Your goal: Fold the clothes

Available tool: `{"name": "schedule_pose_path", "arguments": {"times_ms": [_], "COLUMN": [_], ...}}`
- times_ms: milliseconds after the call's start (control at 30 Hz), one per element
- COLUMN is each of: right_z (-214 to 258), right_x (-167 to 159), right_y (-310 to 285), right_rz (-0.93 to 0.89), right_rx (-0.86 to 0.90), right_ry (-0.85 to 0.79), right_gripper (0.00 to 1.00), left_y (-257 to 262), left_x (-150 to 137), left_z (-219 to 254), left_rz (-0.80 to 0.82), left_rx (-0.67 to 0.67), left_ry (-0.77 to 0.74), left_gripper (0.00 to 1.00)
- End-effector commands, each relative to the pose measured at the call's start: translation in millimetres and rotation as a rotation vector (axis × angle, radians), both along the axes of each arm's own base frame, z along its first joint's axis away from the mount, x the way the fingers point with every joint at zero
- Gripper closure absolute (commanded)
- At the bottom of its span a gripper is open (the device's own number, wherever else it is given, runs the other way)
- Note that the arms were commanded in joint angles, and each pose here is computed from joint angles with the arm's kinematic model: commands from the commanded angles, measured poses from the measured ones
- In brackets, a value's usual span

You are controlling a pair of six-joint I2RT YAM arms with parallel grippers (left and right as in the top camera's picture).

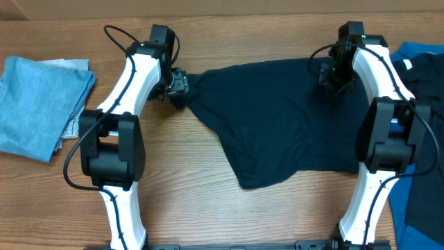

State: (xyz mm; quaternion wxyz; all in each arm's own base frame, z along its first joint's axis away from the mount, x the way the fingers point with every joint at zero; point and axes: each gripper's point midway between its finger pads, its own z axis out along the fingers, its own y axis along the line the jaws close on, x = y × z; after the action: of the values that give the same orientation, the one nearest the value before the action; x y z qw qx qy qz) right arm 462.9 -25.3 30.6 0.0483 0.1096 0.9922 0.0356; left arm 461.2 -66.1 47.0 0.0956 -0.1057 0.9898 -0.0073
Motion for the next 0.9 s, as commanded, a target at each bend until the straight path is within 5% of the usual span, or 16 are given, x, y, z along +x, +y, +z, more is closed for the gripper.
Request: {"name": "schedule_pose_path", "arguments": {"times_ms": [0,133,333,567,867], "right_z": [7.6,7.7,7.7,7.5,7.7], "right_x": [0.0,1.1,1.0,0.9,0.9], "right_y": [-1.1,-1.2,-1.2,-1.2,-1.2], "right_rz": [-0.001,-0.001,-0.001,-0.001,-0.001], "right_rx": [0.004,0.004,0.004,0.004,0.004], "right_ry": [-0.015,-0.019,-0.019,-0.019,-0.019], "right_gripper": [0.77,0.77,0.76,0.76,0.76], "left_y": [15.2,40.8,5.3,6.2,8.8], "left_x": [14.4,41.4,46.4,26.7,49.0], "left_z": [1.3,8.3,-8.2,-37.9,-32.6], "left_rz": [0.098,0.211,-0.169,-0.243,-0.231], "left_rx": [-0.001,-0.061,-0.169,-0.148,-0.137], "left_ry": [-0.047,-0.148,-0.205,-0.162,-0.267], "left_gripper": [0.15,0.23,0.22,0.26,0.30]}}
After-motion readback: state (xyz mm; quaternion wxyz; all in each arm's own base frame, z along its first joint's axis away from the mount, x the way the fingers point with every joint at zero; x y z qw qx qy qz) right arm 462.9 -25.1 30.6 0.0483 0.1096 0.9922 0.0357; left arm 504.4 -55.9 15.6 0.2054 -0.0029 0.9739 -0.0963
